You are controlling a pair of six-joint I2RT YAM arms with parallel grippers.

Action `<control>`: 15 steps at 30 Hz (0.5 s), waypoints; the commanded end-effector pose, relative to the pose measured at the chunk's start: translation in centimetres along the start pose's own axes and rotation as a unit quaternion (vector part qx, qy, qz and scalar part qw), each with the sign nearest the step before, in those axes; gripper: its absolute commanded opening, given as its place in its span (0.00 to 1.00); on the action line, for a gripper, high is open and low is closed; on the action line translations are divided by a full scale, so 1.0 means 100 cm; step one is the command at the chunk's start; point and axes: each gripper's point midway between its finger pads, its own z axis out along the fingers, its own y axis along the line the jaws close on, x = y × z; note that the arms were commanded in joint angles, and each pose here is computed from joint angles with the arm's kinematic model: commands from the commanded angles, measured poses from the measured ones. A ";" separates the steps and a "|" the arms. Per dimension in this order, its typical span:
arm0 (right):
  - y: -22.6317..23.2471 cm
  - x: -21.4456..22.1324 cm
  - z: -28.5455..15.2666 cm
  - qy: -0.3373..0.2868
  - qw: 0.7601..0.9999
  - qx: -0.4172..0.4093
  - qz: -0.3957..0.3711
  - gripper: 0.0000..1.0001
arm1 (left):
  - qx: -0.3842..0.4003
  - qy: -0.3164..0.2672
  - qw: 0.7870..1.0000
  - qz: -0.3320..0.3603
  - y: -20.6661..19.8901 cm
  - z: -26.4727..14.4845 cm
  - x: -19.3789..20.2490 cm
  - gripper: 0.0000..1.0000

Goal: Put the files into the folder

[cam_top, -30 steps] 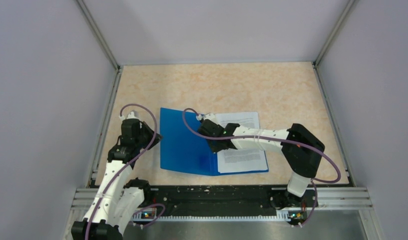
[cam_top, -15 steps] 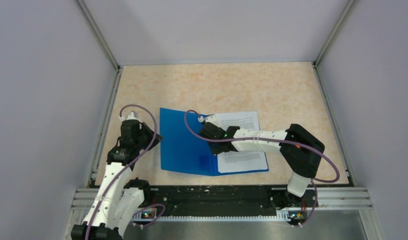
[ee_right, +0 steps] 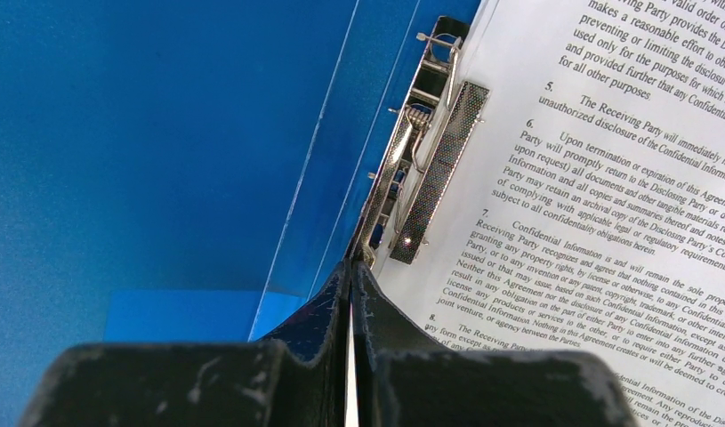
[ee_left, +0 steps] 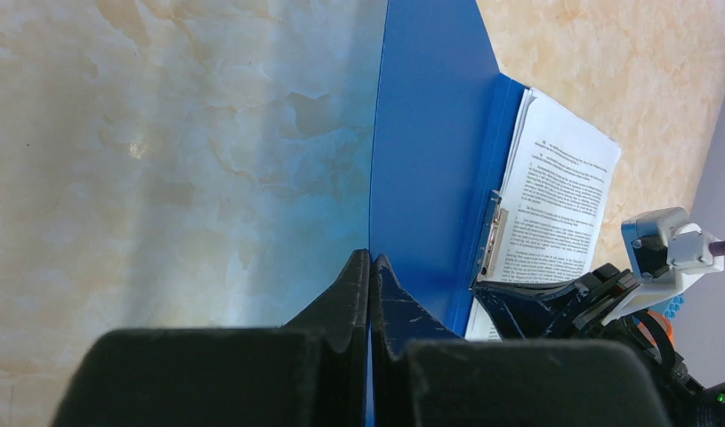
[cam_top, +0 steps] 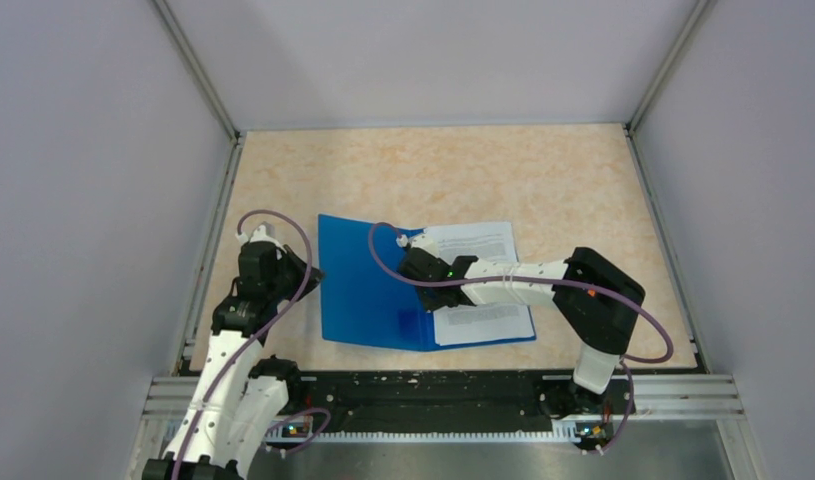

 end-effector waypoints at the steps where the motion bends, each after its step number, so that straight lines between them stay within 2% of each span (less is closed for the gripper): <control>1: -0.014 0.055 0.015 0.088 0.996 0.019 -0.023 0.00 | 0.006 -0.020 1.000 0.004 -0.002 -0.001 -0.007 0.00; 8: 0.009 0.025 0.010 0.057 0.998 -0.022 -0.010 0.00 | 0.013 -0.015 1.000 0.003 -0.004 -0.001 -0.004 0.00; 15: 0.013 0.010 0.006 0.043 0.999 -0.033 0.001 0.00 | 0.017 -0.016 1.000 0.004 -0.005 -0.002 -0.004 0.00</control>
